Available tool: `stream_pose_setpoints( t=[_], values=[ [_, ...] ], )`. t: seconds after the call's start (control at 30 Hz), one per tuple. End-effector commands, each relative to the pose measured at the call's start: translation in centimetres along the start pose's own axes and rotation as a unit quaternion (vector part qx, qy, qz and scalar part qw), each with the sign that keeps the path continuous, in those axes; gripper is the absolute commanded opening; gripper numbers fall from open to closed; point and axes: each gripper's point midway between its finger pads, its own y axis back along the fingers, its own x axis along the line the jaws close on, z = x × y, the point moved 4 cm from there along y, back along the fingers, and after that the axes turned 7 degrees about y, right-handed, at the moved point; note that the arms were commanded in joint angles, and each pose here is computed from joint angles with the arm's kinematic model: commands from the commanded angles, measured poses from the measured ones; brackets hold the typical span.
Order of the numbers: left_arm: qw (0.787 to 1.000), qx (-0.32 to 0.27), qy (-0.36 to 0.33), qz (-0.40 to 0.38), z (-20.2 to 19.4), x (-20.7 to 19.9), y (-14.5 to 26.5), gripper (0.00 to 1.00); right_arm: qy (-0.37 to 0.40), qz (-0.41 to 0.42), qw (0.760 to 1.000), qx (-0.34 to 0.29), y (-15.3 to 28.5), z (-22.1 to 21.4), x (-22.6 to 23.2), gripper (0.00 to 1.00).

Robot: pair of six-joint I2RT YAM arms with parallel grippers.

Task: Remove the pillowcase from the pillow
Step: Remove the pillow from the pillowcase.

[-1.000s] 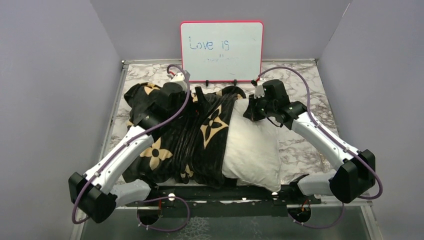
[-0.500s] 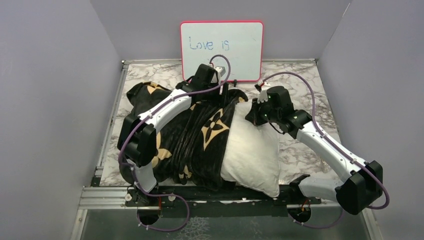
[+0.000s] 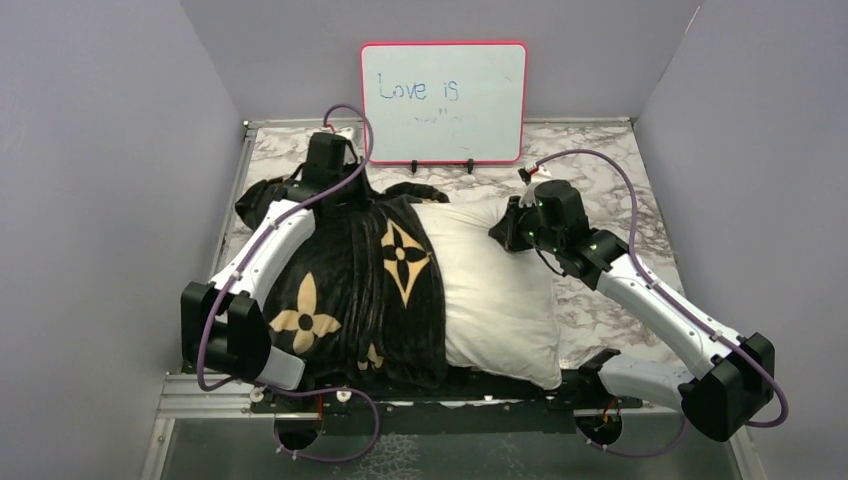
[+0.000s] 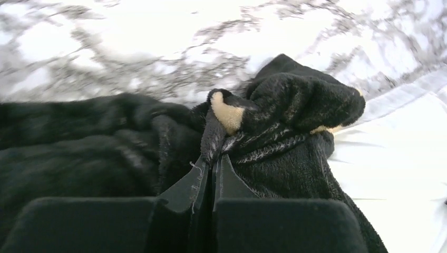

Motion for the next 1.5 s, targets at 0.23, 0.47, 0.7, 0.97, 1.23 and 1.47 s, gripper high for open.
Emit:
stream_pose_setpoints(
  t=[0.23, 0.47, 0.7, 0.97, 1.23, 1.47],
  values=[
    [0.998, 0.001, 0.045, -0.036, 0.6, 3.9, 2.5, 0.44, -0.002, -0.083, 0.994, 0.071, 0.3, -2.9, -2.9, 0.0],
    [0.997, -0.048, 0.013, -0.056, 2.5, 1.1, 6.3, 0.76, 0.004, -0.187, 0.98, 0.061, 0.0, 0.4, -5.0, 0.0],
    [0.996, -0.081, -0.001, -0.039, 0.1, 1.0, 13.1, 0.82, -0.005, -0.206, 0.978, 0.043, -0.6, 5.7, -5.6, 0.01],
    [0.998, -0.006, 0.044, -0.052, -9.0, 3.0, 14.1, 0.87, -0.011, -0.12, 0.989, 0.084, 0.3, 4.8, -3.2, 0.08],
    [0.996, 0.039, 0.076, -0.028, -12.0, 5.0, 10.9, 0.63, -0.037, 0.015, 0.993, 0.114, 4.2, 2.3, 0.5, 0.79],
    [0.996, 0.058, 0.065, -0.022, -12.3, 5.0, 9.2, 0.13, -0.052, 0.071, 0.99, 0.106, 7.3, -0.4, 1.8, 1.0]
  ],
)
